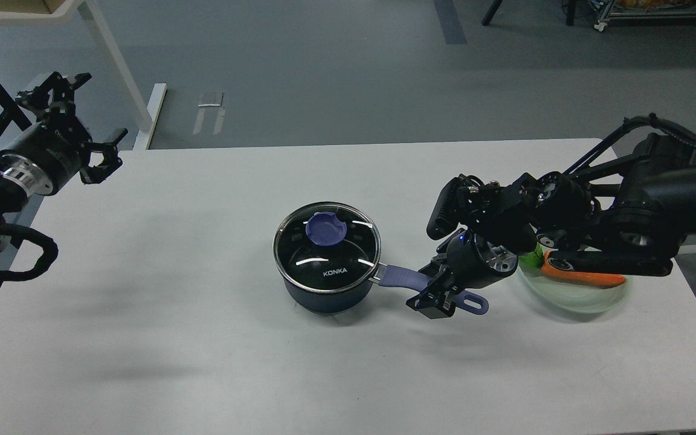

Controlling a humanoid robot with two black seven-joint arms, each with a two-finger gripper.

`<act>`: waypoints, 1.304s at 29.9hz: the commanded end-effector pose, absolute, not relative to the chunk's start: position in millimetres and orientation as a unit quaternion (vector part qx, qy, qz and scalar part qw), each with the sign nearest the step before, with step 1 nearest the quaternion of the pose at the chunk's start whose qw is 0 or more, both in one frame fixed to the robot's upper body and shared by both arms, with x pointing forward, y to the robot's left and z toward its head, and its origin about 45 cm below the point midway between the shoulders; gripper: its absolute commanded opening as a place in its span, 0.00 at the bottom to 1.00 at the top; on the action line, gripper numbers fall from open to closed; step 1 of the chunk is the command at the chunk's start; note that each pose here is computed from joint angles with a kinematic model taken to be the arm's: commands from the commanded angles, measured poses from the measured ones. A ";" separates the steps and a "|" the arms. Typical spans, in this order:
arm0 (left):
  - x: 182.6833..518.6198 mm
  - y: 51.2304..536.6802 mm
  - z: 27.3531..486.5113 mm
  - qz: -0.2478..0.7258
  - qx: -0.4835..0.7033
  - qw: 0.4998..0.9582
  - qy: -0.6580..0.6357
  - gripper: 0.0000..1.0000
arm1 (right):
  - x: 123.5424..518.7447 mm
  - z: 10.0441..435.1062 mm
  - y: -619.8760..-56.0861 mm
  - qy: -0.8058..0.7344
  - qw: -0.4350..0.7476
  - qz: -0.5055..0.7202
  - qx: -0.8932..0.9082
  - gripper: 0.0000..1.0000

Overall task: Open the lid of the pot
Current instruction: 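Reach the right gripper down and grasp the purple saucepan handle, then swing the left gripper over the pot and grasp the lid's purple knob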

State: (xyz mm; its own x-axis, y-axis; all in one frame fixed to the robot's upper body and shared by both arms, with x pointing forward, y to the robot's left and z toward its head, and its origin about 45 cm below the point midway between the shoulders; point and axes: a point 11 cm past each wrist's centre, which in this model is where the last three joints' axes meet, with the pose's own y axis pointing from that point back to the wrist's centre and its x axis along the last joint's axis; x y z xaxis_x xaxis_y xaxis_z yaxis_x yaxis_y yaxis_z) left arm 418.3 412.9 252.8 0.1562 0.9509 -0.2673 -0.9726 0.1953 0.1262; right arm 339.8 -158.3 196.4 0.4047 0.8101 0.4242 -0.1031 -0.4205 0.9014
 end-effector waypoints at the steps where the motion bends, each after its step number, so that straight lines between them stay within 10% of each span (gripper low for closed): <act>1: 418.6 412.4 252.7 0.632 -0.037 0.760 0.144 0.99 | 339.6 197.1 -157.5 0.255 0.474 0.481 0.692 0.51; 16: 419.5 395.3 254.4 0.596 0.029 0.798 0.080 0.99 | 340.8 197.3 -158.5 0.251 0.476 0.480 0.693 0.29; 39: 371.7 196.8 261.5 0.225 0.213 0.896 -0.319 0.99 | 340.4 193.9 -163.0 0.256 0.481 0.478 0.689 0.21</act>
